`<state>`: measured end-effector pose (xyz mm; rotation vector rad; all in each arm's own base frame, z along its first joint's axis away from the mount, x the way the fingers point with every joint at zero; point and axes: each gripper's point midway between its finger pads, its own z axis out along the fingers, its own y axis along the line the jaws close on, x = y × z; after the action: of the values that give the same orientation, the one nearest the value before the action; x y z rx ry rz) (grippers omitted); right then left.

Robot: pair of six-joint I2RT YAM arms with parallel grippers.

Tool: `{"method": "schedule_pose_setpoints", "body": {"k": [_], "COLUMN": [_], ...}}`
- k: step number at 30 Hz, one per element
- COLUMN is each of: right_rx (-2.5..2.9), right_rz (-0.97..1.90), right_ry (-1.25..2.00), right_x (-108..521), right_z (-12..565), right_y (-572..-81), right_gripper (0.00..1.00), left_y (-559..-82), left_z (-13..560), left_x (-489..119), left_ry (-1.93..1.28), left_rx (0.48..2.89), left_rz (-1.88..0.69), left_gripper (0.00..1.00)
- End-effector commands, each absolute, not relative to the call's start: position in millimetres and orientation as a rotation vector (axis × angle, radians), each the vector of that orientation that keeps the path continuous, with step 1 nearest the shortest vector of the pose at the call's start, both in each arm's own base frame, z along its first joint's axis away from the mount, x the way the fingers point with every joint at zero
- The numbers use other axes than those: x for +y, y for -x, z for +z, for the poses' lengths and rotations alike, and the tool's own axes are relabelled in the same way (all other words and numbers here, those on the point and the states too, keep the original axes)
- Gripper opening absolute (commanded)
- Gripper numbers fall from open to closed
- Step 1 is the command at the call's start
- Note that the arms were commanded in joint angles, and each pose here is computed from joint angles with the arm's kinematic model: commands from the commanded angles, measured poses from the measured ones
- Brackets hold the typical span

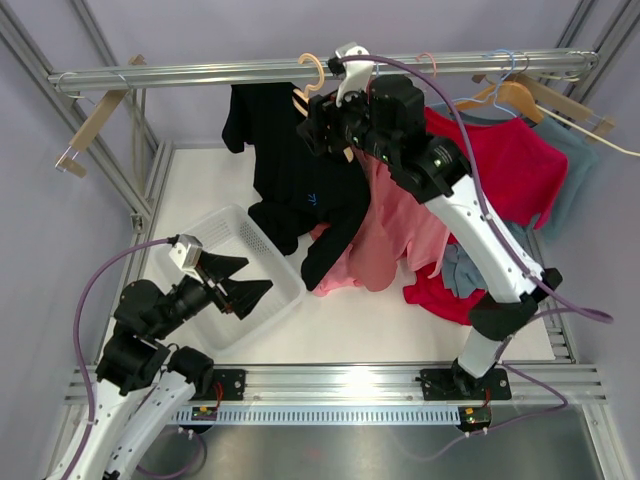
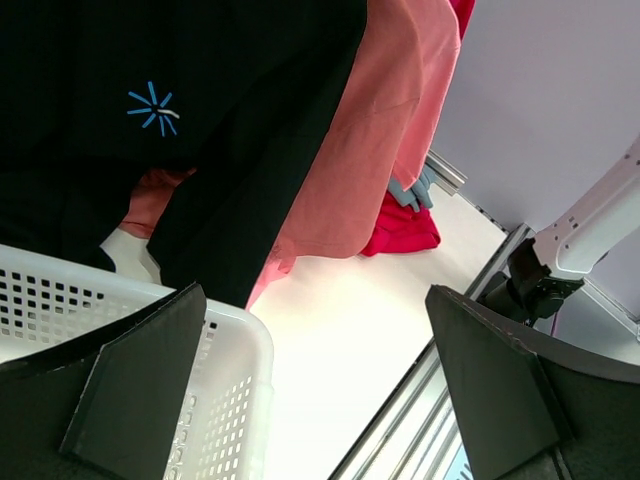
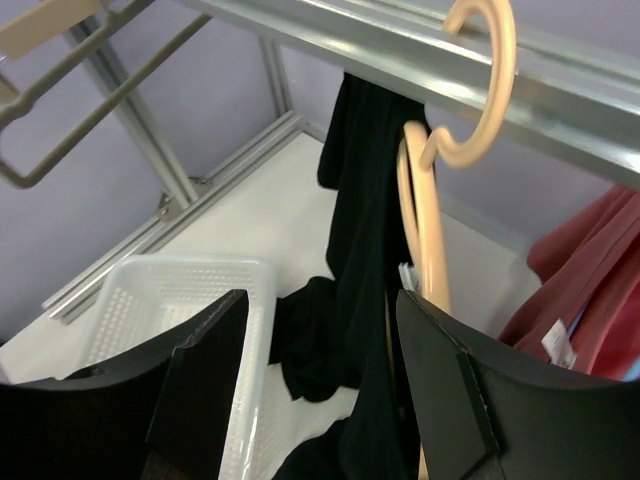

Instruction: Remove the t-shirt from the hanger

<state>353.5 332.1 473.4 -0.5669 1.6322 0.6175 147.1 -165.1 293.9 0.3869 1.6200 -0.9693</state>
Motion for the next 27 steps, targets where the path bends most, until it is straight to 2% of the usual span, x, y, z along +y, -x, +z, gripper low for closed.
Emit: {"method": "schedule_pose_setpoints", "body": {"k": [1,19,27], "right_rx": [1.621,1.710,1.656], "right_rz": [0.497,0.409,0.512], "right_ry": [0.559,0.534,0.570], "right_x": [322,306,320], "right_z": [481,436,448], "right_y": [-372,-419,-409], "right_gripper": [0.70,0.71,0.60], "left_y": [-142,-144,-147], "left_z": [313,312,311], "left_x": [-167,-169,-168], "left_ry": [-0.426,-0.434,-0.428], "left_rx": [1.552,1.560,1.565], "left_rz": [-0.990,-1.003,-1.002], "left_gripper": [0.99,0.99,0.99]}}
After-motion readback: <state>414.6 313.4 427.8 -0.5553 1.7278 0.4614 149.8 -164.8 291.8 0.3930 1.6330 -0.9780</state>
